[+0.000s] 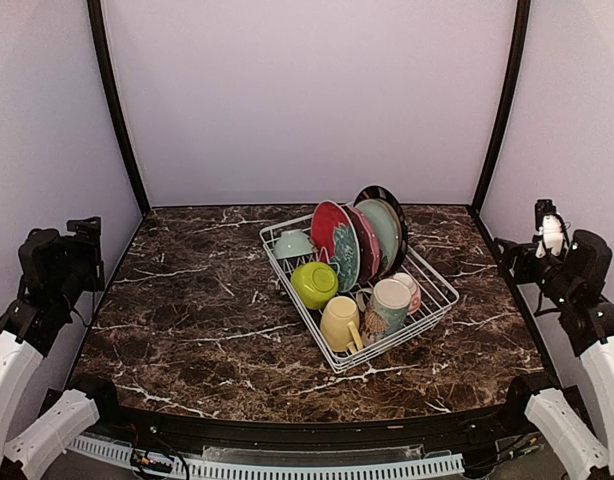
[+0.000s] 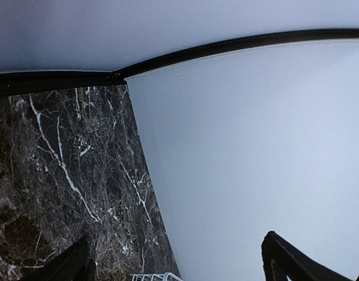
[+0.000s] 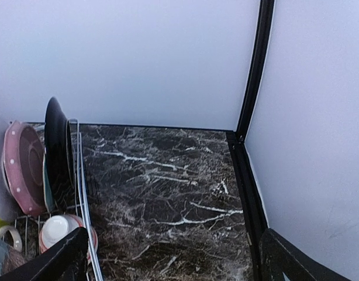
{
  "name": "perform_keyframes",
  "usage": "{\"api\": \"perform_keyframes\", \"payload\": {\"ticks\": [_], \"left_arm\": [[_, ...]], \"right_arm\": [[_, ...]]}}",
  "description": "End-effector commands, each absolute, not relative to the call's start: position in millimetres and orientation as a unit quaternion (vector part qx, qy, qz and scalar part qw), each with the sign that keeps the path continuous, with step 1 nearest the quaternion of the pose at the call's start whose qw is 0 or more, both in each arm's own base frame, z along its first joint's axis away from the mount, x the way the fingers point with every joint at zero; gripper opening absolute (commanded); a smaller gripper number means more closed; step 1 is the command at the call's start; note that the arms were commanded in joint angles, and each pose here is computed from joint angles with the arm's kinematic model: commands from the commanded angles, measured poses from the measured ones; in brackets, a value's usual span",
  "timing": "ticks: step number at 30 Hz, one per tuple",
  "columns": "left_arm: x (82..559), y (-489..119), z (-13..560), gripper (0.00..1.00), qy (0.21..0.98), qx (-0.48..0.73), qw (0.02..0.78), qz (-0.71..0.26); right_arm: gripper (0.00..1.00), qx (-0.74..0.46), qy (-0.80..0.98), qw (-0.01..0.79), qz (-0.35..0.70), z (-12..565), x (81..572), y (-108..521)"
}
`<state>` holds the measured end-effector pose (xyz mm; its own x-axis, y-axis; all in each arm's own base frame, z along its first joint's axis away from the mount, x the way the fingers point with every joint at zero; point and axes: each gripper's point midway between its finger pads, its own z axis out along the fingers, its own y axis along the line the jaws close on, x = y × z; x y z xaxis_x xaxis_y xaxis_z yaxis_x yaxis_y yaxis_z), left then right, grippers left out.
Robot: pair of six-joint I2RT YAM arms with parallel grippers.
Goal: Unload the mixed dishes from the dish rack
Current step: Grab the plate from the dish rack.
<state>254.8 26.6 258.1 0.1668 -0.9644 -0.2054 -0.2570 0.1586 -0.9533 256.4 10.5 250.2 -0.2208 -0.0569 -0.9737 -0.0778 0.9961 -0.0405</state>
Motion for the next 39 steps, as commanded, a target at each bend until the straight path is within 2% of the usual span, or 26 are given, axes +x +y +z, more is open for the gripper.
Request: {"api": "perform_keyframes", "payload": {"ticks": [1,11,16,22,28,33,39], "left_arm": [[275.7,0.3,289.1,0.98,0.67,-0.412,0.55,-0.28],[318.8,-39.9,314.7,0.99,0.787,-0.207,0.541,-0.21],[327.8,-55.9,310.6,0.99,0.815,-0.134,0.527,-0.2],[328.1,-86.6,292.5,0.99,0.84,-0.054,0.483,-0.239],[322.7,-125.4,266.2,0.99,0.85,-0.011,0.419,-0.318],[313.4,-158.2,247.9,0.99,0.856,0.021,0.383,-0.346],[297.2,-189.4,231.6,0.97,0.858,0.038,0.346,-0.377]], "right_arm": [[0.99,0.021,0.8,0.6,0.0,281.4,263.5,-7.1],[0.99,0.133,0.838,0.528,0.029,321.7,290.5,-22.9],[0.99,0.07,0.848,0.517,0.099,327.4,297.1,8.2],[0.99,0.056,0.874,0.462,0.141,313.9,307.6,28.3],[0.99,0.014,0.899,0.407,0.163,298.2,327.0,74.4],[0.99,-0.035,0.912,0.369,0.178,282.8,344.3,123.7],[0.82,-0.104,0.904,0.358,0.209,269.9,364.3,180.7]]}}
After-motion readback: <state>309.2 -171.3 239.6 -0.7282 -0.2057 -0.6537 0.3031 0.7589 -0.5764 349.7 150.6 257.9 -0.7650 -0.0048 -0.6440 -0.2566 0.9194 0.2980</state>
